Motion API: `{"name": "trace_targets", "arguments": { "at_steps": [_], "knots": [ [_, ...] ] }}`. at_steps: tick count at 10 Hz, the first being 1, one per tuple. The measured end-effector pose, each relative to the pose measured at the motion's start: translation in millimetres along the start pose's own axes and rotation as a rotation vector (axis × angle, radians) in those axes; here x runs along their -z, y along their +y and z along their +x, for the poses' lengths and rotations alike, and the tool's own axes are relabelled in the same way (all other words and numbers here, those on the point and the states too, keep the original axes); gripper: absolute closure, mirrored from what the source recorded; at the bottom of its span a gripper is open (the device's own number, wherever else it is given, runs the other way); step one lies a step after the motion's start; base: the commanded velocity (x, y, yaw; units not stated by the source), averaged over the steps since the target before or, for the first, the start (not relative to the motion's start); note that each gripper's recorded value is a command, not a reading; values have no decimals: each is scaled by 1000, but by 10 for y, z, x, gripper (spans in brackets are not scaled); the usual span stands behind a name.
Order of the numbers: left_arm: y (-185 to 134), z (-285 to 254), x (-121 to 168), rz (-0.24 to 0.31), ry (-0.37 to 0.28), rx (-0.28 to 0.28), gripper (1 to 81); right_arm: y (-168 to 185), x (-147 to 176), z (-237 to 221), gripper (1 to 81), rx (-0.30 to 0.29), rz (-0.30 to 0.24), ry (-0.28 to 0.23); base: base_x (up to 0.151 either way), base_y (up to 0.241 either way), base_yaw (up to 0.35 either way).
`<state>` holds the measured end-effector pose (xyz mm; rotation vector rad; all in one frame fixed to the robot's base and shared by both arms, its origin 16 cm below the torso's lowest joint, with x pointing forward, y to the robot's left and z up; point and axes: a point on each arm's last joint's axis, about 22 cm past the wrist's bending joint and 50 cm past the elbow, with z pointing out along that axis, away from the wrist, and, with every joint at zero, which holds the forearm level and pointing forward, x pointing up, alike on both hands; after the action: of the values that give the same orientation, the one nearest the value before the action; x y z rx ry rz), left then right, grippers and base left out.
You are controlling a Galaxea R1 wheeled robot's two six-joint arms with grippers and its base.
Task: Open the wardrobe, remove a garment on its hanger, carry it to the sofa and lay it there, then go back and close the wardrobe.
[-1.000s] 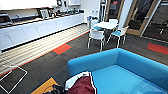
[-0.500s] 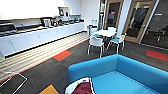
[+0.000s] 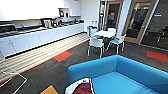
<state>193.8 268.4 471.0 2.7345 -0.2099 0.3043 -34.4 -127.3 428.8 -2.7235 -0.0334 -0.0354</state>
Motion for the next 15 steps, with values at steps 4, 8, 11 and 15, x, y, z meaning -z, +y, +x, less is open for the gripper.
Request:
{"name": "trace_targets", "arguments": {
  "at_steps": [4,8,11,15],
  "knots": [
    [87,-674,17,-76,-53,17,10,-3,-1,6,10,0,0,1,0,0,0],
    [186,-926,-68,-104,-66,30,10,-1,-1,8,10,0,0,2,0,0,0],
    [394,-1005,-97,-157,-65,40,10,-4,-2,9,10,0,0,2,-48,0,0],
    [430,-1116,-94,-159,-78,39,10,-10,5,-81,10,-3,0,-9,-83,0,0]
  ]
}}
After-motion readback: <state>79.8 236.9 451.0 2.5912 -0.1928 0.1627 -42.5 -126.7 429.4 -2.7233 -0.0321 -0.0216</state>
